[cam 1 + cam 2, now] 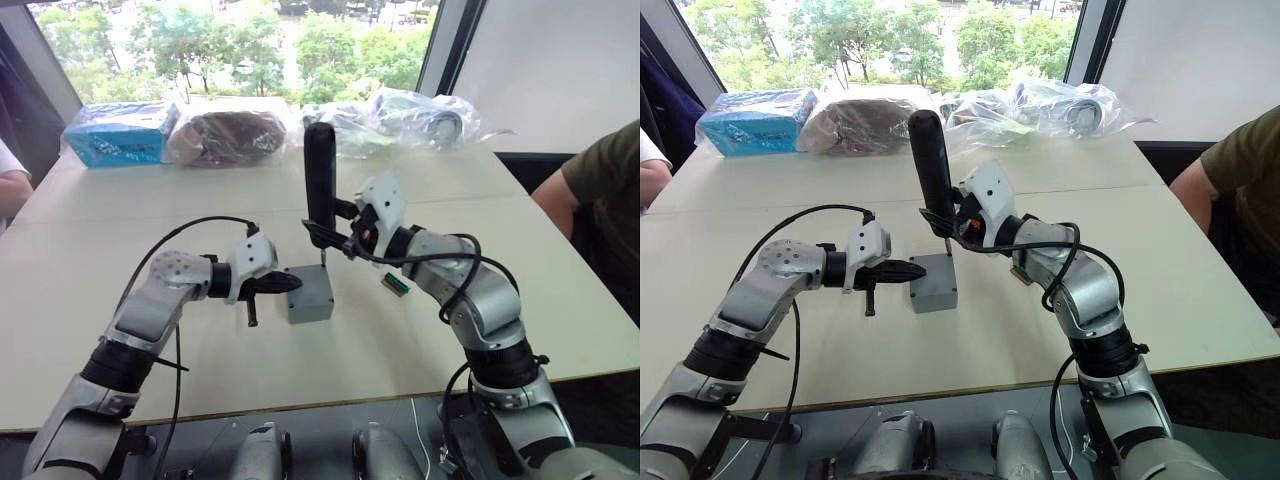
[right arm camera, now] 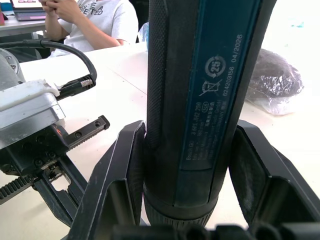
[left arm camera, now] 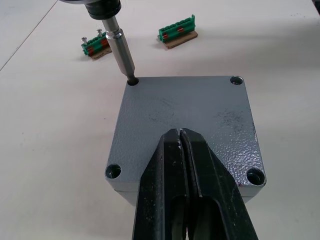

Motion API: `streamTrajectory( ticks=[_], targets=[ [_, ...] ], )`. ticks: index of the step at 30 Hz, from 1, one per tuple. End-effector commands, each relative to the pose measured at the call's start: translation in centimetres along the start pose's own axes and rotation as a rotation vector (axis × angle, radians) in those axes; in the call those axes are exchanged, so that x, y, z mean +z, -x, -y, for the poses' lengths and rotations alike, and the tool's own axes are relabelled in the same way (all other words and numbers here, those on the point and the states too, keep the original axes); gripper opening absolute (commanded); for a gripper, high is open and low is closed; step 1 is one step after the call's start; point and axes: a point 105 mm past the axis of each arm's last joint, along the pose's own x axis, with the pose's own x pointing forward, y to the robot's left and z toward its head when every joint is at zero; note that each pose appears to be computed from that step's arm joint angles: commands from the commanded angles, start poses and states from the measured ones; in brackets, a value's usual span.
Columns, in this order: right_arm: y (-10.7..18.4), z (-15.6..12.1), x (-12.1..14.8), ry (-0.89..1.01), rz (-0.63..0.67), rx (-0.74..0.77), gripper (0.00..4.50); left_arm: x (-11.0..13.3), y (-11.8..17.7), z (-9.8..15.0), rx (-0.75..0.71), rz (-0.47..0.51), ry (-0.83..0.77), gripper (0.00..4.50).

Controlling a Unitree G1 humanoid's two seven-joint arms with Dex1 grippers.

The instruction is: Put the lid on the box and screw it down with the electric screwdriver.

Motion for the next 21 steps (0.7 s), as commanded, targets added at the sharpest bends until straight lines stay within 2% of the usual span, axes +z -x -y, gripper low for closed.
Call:
streamTrajectory(
  ticks=[1,15,21],
  targets=[
    [0.2,-1.3,-6.3,-0.156,-0.23,0.033,1.89,-1.0,-0.4,0.5,-0.025,-0.044,0.003,0.0],
    [0.1,-1.3,-5.7,-0.13,-0.22,0.042,1.89,-0.9,-0.4,0.5,-0.026,-0.042,0.0,0.0],
    [0.1,-1.0,-4.4,-0.093,-0.187,0.042,1.89,-0.7,-0.5,0.5,-0.028,-0.035,-0.002,0.0]
  ],
)
